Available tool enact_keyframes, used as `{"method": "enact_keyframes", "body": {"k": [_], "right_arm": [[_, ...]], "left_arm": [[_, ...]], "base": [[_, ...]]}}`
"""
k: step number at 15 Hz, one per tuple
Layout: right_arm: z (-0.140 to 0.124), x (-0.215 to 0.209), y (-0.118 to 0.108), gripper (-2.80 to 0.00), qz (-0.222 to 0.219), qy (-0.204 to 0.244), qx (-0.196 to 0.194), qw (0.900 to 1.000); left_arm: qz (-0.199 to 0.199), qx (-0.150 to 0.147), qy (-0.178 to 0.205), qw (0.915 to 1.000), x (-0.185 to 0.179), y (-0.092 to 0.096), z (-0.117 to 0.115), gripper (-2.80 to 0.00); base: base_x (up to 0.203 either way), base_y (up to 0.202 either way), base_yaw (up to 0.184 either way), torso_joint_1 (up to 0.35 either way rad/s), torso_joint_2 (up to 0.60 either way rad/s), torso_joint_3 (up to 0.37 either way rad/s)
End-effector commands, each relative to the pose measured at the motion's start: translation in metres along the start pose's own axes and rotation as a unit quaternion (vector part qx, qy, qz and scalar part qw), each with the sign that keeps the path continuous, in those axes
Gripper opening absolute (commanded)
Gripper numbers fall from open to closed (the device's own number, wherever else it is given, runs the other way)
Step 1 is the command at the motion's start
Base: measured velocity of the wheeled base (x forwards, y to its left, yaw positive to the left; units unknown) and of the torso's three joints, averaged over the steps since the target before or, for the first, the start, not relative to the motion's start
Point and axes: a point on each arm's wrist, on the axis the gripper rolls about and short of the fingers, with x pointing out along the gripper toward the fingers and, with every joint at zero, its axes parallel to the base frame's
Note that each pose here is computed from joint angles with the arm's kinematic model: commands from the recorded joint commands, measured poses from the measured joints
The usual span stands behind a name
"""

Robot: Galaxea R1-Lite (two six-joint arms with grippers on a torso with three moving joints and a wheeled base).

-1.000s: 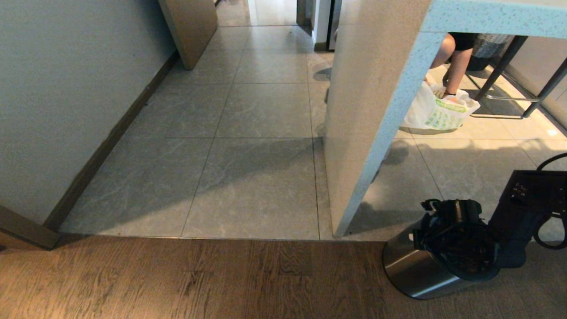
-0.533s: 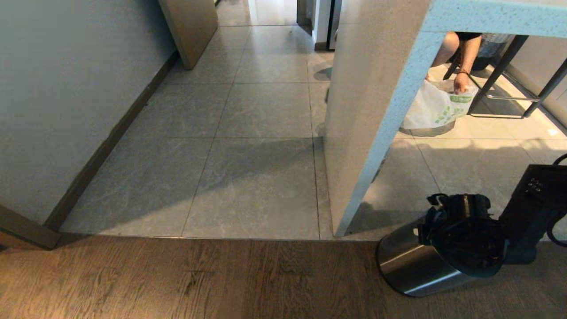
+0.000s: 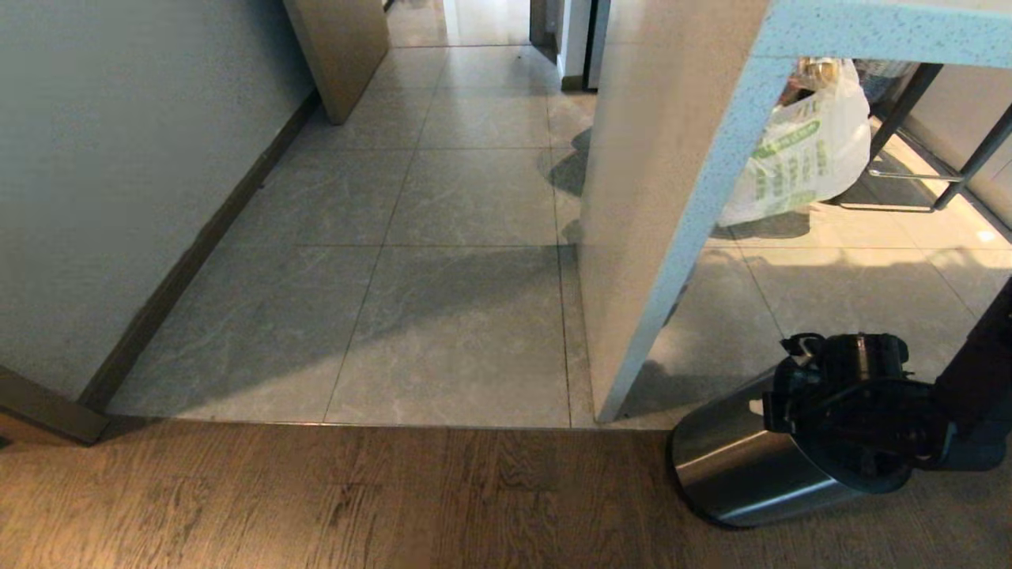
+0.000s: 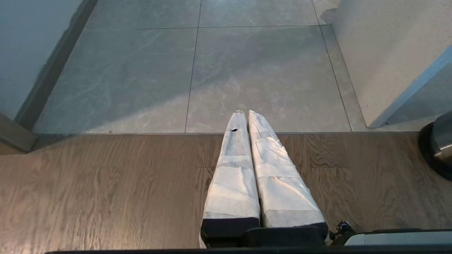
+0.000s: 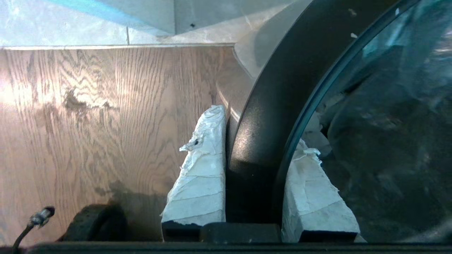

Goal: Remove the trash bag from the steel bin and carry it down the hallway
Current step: Place the outer trash can on the ground

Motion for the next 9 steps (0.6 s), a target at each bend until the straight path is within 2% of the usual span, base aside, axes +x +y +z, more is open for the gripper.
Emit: {"method": "enact_keyframes", "body": {"k": [1,4,9], "right_arm": [[0.011,-0.013,0.001,-2.8,-0.001,-0.022,-0.002,1.0],[0.031,-0.041,-0.001,-2.8,-0.005,-0.055,-0.001,0.998],[0.032,-0.087,0.004,-2.8,-0.006,-0.04,0.002,0.999]], "left_arm": [[0.0,-0.001,0.001,1.0,0.0,0.0,0.0,-2.8],[0.0,0.0,0.001,1.0,0.0,0.0,0.0,-2.8],[0.0,0.0,0.002,1.0,0.0,0.0,0.0,-2.8]], "base": [[0.0,0.0,0.0,0.0,0.0,0.0],[0.0,0.0,0.0,0.0,0.0,0.0],[0.0,0.0,0.0,0.0,0.0,0.0]]}}
